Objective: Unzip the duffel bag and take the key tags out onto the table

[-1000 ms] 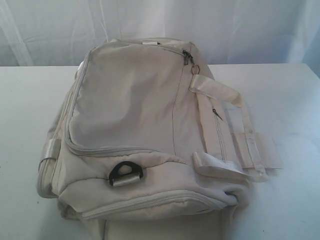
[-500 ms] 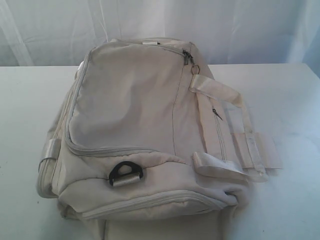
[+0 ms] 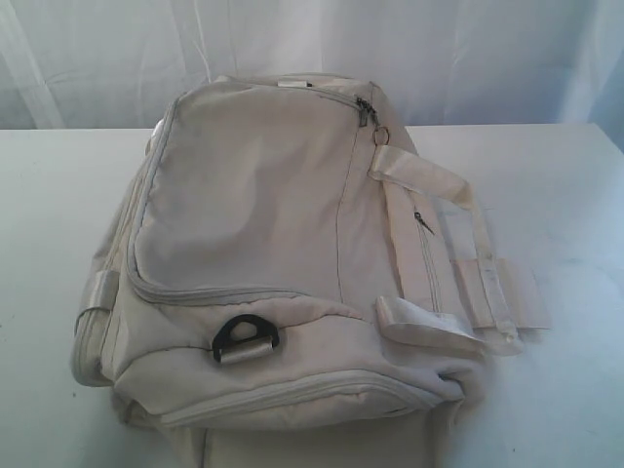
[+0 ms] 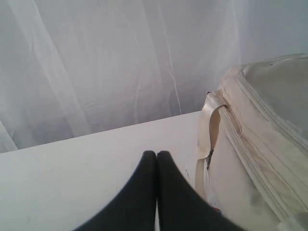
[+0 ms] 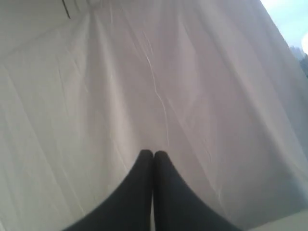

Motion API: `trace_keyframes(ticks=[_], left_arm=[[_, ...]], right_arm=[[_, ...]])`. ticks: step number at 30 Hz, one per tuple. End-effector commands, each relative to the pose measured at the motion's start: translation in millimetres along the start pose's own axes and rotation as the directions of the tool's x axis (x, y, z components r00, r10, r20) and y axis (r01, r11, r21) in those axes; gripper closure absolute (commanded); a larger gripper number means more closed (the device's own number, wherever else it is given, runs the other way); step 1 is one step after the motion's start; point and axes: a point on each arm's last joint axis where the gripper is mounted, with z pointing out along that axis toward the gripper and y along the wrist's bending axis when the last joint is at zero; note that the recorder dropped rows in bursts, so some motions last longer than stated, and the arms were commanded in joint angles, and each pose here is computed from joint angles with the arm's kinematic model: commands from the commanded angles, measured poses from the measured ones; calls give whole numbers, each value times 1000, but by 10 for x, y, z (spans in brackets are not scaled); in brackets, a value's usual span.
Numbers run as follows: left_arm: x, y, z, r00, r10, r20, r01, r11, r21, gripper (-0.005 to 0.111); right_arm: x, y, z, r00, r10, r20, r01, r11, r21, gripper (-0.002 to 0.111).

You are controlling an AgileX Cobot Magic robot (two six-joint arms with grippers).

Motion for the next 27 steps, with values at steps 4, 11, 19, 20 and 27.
trace_keyframes(ticks=[4,11,19,20,27], left_arm=[[-2,-1,0,1000,-12,15,12,1000,-1,107],[-2,-1,0,1000,-12,15,12,1000,-1,107],[-2,-1,0,1000,-15,15,15,1000,-1,107],[-2,-1,0,1000,-15,15,15,1000,-1,107],[-2,-1,0,1000,-15,15,15,1000,-1,107]], right_arm=[[-173,112,829,939,-89,-333,134,984,115,108],[100,119,1609,586,-194,-787,351,936,31,108],[658,480,2210,252,-373,-893,157,926,-343,108],[713,490,2303,225,-375,-899,144,926,-350,108],[1030,527,2976,103,-402,-910,74,915,-396,108]])
